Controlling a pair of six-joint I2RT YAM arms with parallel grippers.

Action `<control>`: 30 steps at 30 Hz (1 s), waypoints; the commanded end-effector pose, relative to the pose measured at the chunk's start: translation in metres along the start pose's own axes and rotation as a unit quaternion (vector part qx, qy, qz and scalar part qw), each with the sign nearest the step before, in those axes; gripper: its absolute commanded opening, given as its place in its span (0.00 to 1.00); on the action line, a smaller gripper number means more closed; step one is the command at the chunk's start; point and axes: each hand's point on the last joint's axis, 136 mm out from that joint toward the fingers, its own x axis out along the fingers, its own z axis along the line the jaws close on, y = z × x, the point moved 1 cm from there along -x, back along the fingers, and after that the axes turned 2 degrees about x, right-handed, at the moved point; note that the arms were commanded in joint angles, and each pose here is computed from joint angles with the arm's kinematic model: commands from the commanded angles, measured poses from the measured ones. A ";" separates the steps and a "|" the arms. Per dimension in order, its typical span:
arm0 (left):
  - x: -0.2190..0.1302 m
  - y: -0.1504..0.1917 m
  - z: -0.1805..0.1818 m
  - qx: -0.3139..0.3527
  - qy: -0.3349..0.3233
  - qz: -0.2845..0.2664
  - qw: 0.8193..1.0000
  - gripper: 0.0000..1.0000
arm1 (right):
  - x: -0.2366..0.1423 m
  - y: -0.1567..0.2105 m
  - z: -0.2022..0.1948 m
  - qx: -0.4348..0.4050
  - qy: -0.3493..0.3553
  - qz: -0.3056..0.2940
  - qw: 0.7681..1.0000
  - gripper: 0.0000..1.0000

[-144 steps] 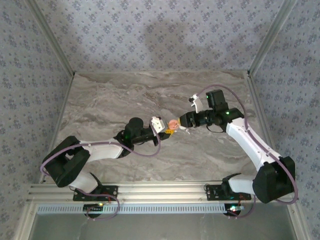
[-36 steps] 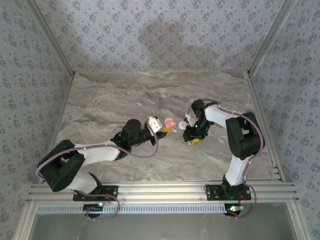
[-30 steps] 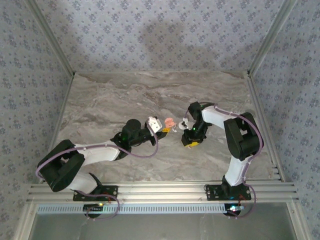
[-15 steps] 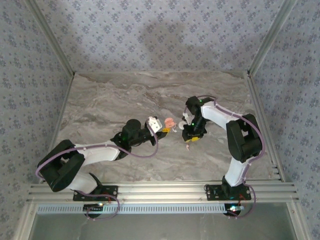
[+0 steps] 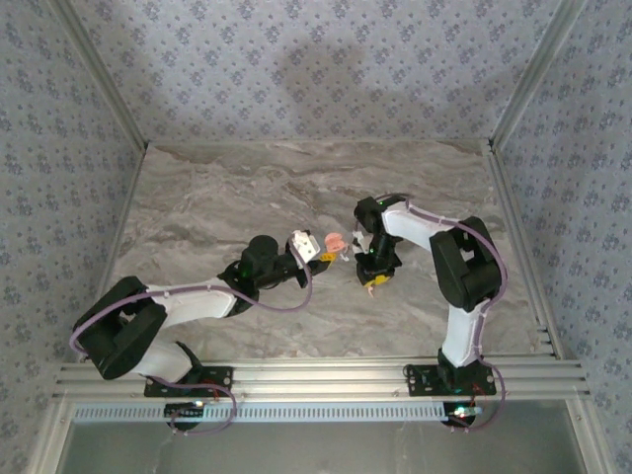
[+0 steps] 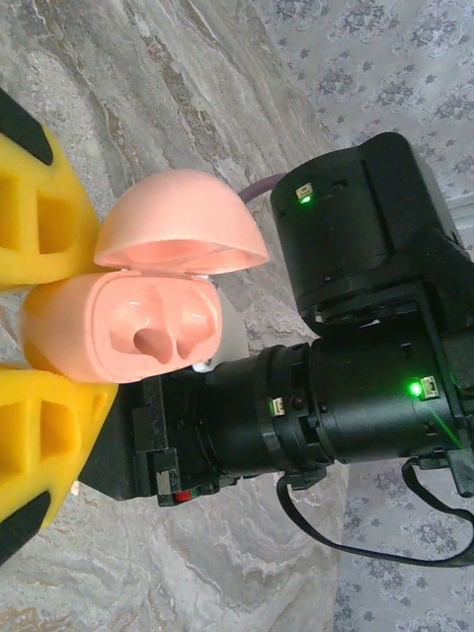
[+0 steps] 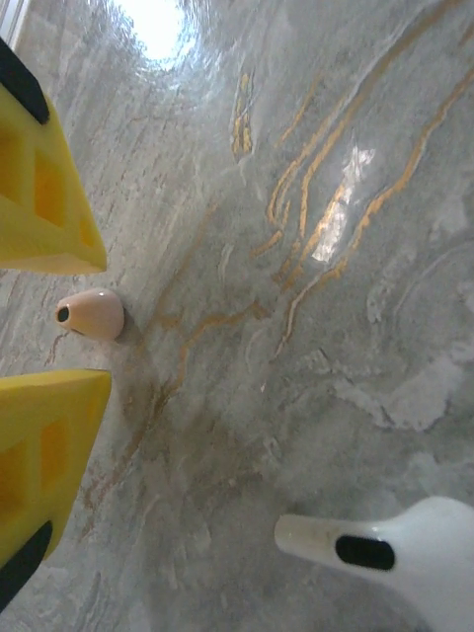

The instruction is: Insert the wireless bluetooth earbuds into the charging case

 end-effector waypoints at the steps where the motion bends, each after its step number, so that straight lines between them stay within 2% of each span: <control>1: -0.005 -0.004 -0.002 0.005 -0.001 -0.006 1.000 0.08 | 0.003 0.003 -0.006 0.008 0.026 0.016 1.000 0.31; 6: -0.005 -0.004 -0.002 0.005 0.000 -0.006 1.000 0.08 | 0.008 0.003 -0.006 0.010 0.023 0.021 0.999 0.25; 17: -0.004 -0.005 -0.002 0.006 0.002 -0.007 1.000 0.08 | 0.008 0.008 -0.005 0.018 0.026 0.031 0.999 0.30; 30: -0.003 -0.005 -0.002 0.005 0.002 -0.006 1.000 0.08 | 0.007 0.012 -0.005 0.034 0.028 0.031 0.999 0.25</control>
